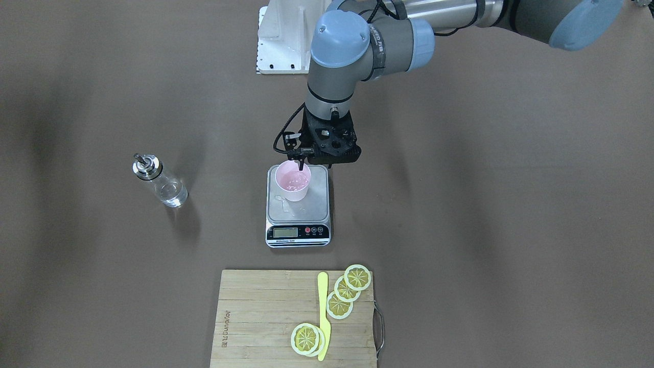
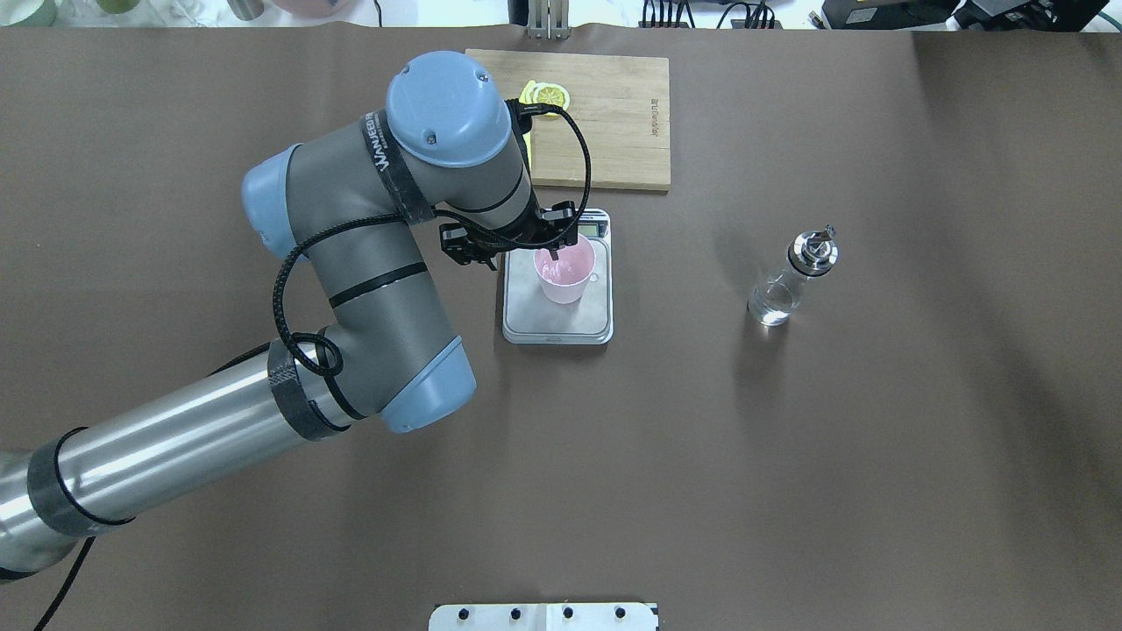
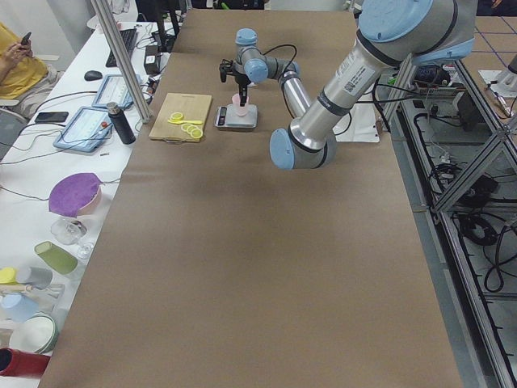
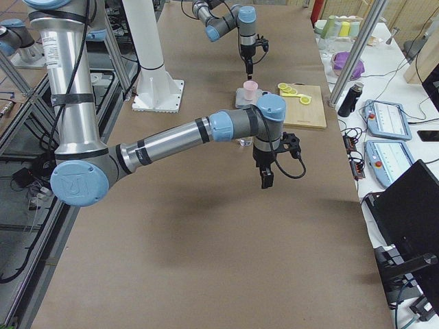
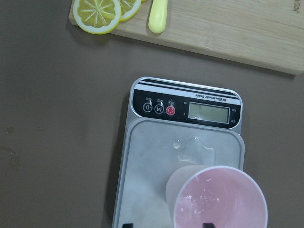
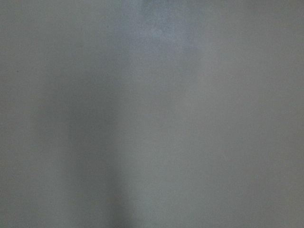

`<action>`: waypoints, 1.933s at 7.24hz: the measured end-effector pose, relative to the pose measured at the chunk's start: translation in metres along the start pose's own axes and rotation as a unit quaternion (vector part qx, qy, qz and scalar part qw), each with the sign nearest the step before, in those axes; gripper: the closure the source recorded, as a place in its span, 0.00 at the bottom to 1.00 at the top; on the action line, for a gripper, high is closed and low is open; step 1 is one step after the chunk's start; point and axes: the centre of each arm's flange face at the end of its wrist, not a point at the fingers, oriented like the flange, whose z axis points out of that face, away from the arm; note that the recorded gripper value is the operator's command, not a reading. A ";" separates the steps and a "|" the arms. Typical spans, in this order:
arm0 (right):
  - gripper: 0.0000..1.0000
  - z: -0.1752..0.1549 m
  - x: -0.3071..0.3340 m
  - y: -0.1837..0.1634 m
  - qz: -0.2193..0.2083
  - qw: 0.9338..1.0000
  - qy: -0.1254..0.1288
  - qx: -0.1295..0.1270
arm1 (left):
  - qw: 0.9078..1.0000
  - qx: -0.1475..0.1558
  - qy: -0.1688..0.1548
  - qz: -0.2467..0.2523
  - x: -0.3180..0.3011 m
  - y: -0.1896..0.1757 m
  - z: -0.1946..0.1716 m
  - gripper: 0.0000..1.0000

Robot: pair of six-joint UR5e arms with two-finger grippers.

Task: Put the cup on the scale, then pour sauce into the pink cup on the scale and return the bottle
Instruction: 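Open the left gripper and withdraw it while the right arm reaches in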

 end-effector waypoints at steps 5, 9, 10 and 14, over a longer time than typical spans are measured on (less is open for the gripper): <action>0.02 0.013 -0.097 0.002 -0.127 0.989 -0.055 0.056 | 0.999 -0.012 -0.002 0.048 -0.106 -0.068 -0.090 0.02; 0.02 0.049 -0.140 0.038 -0.207 0.959 -0.076 0.175 | 0.998 -0.008 -0.004 0.068 -0.153 -0.105 -0.112 0.02; 0.02 0.066 -0.148 0.049 -0.206 0.952 -0.085 0.208 | 0.998 -0.008 -0.006 0.067 -0.156 -0.106 -0.112 0.02; 0.01 0.148 -0.138 0.086 -0.227 0.912 -0.114 0.322 | 0.998 -0.007 -0.010 0.064 -0.164 -0.109 -0.111 0.02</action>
